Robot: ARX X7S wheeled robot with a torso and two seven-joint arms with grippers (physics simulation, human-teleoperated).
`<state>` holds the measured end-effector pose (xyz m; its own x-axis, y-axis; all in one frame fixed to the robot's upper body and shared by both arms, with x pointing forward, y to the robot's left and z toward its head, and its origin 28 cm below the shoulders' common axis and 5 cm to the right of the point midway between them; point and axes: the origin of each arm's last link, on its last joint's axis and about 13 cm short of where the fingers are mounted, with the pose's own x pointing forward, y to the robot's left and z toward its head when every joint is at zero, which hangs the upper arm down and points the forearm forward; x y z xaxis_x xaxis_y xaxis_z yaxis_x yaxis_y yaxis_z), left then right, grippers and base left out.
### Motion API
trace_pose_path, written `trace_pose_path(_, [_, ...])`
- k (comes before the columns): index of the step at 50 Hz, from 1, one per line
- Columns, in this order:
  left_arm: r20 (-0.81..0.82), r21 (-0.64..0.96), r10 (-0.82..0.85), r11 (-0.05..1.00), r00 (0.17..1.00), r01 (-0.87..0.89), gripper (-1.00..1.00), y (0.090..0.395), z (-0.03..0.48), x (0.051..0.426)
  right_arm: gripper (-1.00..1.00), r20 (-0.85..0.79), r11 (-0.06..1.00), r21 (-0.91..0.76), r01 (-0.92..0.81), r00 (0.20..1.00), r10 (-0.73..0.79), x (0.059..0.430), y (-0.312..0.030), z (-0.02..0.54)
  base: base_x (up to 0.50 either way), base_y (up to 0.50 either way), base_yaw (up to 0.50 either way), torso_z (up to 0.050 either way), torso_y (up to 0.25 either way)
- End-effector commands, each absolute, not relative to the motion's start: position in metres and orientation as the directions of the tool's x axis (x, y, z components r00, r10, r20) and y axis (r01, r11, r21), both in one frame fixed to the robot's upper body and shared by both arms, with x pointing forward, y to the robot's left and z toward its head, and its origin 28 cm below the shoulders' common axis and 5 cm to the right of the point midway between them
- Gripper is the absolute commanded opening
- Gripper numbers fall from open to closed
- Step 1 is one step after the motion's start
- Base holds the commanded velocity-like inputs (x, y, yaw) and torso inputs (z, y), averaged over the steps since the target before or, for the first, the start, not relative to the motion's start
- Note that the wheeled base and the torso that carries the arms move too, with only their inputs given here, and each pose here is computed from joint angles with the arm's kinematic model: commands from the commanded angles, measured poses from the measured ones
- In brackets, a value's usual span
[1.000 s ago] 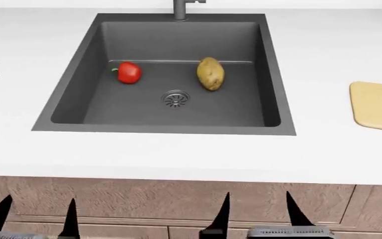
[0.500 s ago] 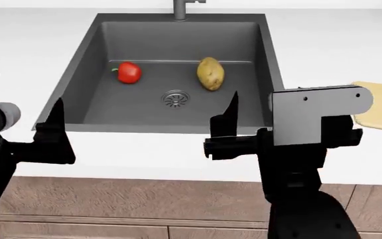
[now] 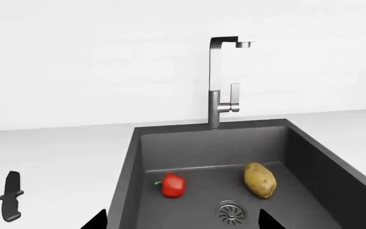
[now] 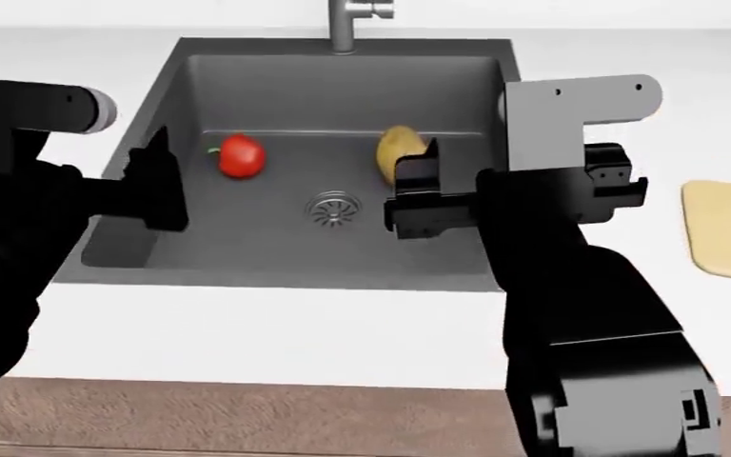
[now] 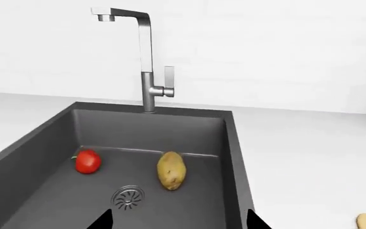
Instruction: Pick the vegetables from the sink and place them on the cutting board.
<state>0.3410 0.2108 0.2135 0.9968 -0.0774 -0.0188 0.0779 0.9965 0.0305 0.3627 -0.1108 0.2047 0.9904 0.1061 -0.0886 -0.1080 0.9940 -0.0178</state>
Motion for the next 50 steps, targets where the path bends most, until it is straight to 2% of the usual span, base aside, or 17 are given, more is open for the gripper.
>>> trace_pose_path(1, [-0.057,0.047,-0.084,0.995,0.995,0.087,1.0,0.208,0.204,0.347,1.0,-0.103,0.993,-0.02,-0.116,0.988,0.114,0.363,-0.113,0.202,0.43,0.0,0.0,0.0,0.0])
trace_pose_path(50, [-0.109,0.07,-0.044,0.996,0.993,0.052,1.0,0.217,0.183,0.35,1.0,-0.15,0.991,-0.012,-0.133,0.98,0.13,0.36,-0.112,0.18,0.43,0.0,0.0,0.0,0.001])
